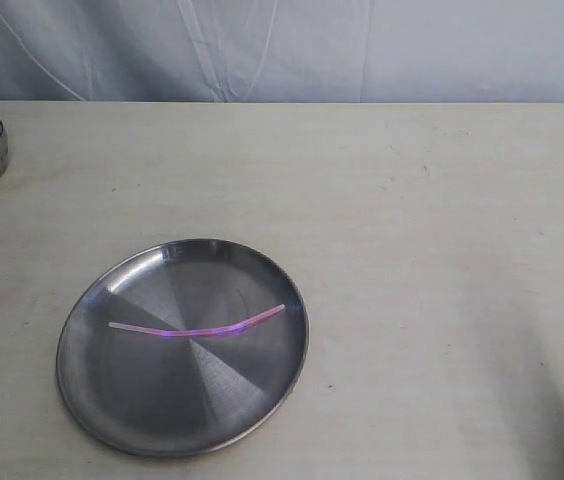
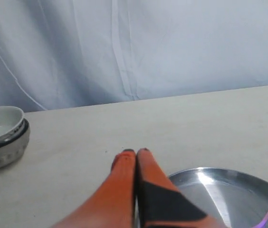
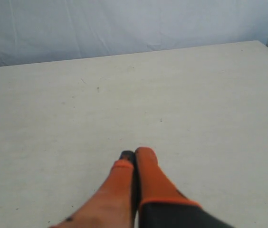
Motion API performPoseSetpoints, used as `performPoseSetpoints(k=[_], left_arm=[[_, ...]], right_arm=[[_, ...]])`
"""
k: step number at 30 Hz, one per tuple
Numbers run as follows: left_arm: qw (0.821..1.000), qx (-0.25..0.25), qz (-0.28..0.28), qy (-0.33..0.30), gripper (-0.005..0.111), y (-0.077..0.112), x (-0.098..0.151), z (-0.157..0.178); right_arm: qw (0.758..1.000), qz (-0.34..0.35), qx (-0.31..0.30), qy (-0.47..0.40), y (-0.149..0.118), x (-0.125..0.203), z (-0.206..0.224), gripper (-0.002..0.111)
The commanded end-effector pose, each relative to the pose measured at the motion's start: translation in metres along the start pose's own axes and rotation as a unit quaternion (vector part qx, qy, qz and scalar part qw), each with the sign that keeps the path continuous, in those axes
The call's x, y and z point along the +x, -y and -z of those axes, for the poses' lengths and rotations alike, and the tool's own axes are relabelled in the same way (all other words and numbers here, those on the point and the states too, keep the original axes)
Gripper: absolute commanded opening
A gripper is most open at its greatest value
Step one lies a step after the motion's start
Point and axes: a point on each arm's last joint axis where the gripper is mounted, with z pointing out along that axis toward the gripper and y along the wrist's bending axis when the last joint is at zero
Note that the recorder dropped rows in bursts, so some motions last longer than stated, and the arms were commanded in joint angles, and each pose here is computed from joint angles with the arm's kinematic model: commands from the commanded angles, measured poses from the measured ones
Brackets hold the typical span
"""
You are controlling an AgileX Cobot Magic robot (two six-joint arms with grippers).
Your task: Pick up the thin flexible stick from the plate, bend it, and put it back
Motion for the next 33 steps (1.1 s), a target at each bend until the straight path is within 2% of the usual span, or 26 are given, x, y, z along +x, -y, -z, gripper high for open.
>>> performPoseSetpoints(k=[1, 6, 16, 20, 24, 33], left_arm=[[1.0, 0.005, 0.029, -0.006, 0.0, 0.0, 0.019, -0.004], [0.999, 0.006, 0.04, -0.018, 0.0, 0.0, 0.034, -0.006], [0.999, 0.008, 0.037, -0.014, 0.0, 0.0, 0.035, -0.002], [0.998, 0.01, 0.053, -0.024, 0.0, 0.001, 0.038, 0.001], [0.999, 0.015, 0.026, -0.01, 0.0, 0.001, 0.037, 0.005], [0.999, -0.006, 0.031, -0.009, 0.0, -0.001, 0.037, 0.005]], right_arm=[[1.0, 0.003, 0.001, 0.006, 0.0, -0.001, 0.0, 0.0], [1.0, 0.003, 0.001, 0.006, 0.0, -0.001, 0.0, 0.0], [1.0, 0.0, 0.0, 0.006, 0.0, 0.0, 0.0, 0.0], [1.0, 0.0, 0.0, 0.006, 0.0, 0.0, 0.0, 0.0], [1.0, 0.0, 0.0, 0.006, 0.0, 0.0, 0.0, 0.0], [1.0, 0.0, 0.0, 0.006, 0.0, 0.0, 0.0, 0.0]])
